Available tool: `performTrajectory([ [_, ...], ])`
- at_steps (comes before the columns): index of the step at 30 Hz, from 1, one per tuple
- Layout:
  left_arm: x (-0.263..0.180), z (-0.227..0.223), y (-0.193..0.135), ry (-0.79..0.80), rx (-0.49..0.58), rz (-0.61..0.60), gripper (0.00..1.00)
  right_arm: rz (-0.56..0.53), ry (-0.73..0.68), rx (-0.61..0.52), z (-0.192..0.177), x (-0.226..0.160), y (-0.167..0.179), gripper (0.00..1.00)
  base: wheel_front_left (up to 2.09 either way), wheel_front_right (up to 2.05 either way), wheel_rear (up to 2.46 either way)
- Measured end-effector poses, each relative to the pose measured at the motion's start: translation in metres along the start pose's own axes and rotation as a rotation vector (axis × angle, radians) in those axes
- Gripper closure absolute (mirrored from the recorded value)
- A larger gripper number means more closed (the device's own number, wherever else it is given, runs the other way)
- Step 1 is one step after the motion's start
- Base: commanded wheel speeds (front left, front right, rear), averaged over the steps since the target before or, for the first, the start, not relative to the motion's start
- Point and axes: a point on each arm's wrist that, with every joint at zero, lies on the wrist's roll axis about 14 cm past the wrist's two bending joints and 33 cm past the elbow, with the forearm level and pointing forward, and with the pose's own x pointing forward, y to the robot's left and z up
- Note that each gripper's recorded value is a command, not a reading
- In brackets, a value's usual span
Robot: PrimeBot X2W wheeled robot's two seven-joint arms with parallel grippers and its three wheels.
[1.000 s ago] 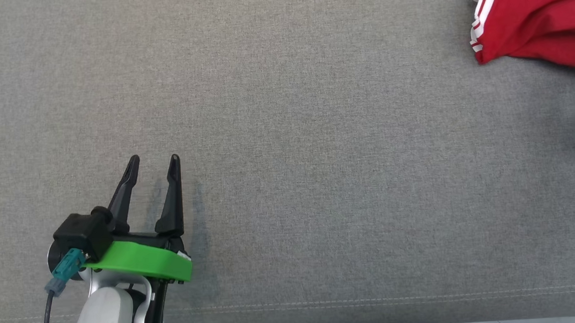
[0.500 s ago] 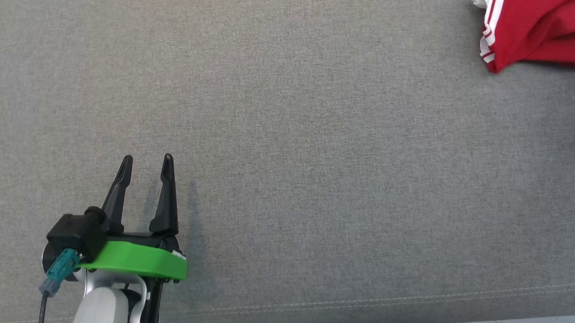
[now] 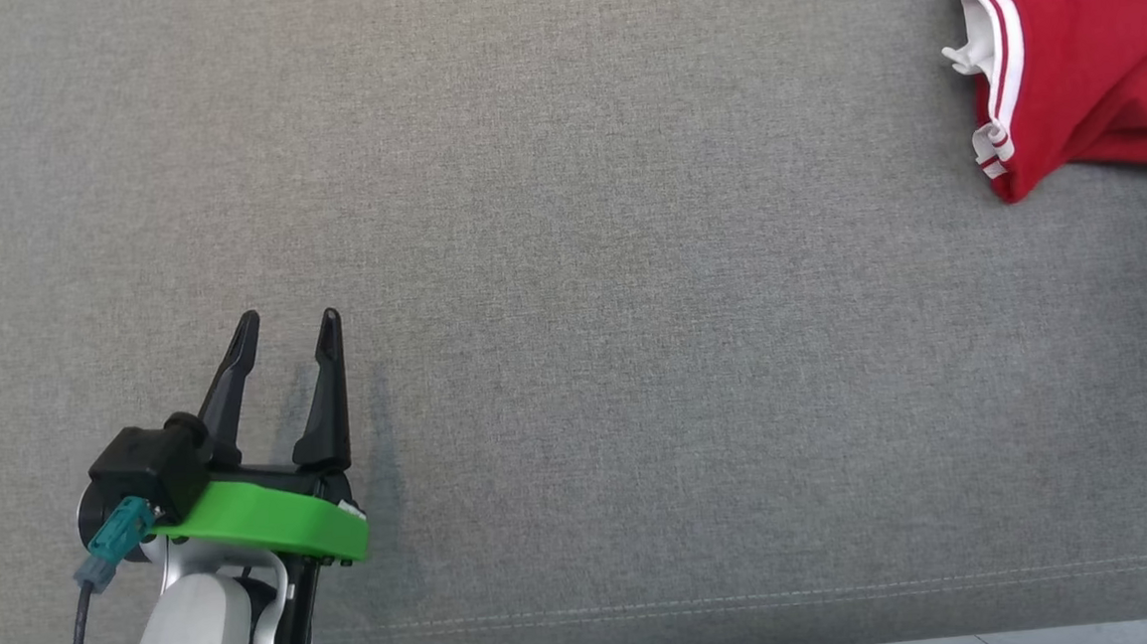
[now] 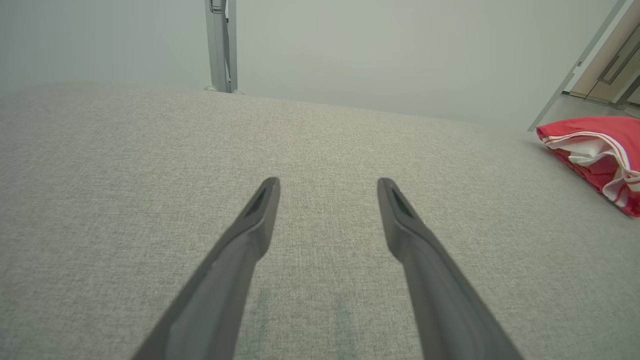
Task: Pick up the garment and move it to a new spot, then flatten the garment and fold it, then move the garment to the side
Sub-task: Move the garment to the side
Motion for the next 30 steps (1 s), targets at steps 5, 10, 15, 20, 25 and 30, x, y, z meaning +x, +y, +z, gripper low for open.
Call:
performTrajectory([
  [5, -0.001, 0.000, -0.005, 0.004, -0.001, -0.014, 0.00, 0.023, 0.003, 0.004, -0.003, -0.005, 0.009, 0.00, 0.00, 0.00, 0.00],
  [10, -0.004, 0.007, -0.007, -0.014, 0.003, -0.015, 0.00, 0.054, -0.058, 0.011, 0.018, -0.008, 0.019, 0.00, 0.00, 0.00, 0.00],
  [15, -0.007, 0.022, -0.005, -0.055, 0.010, -0.003, 0.00, 0.120, -0.178, 0.020, 0.059, -0.015, 0.040, 0.00, 0.00, 0.00, 0.00],
  [20, -0.010, 0.037, -0.005, -0.095, 0.015, -0.002, 0.00, 0.180, -0.257, 0.020, 0.081, -0.029, 0.057, 0.00, 0.00, 0.00, 0.00],
  [25, -0.016, 0.053, -0.003, -0.139, 0.024, 0.005, 0.00, 0.274, -0.385, 0.058, 0.114, -0.060, 0.086, 0.00, 0.00, 0.00, 0.00],
  [30, -0.016, 0.058, -0.012, -0.154, 0.024, -0.019, 0.00, 0.298, -0.414, 0.125, 0.109, -0.086, 0.093, 0.00, 0.00, 0.00, 0.00],
])
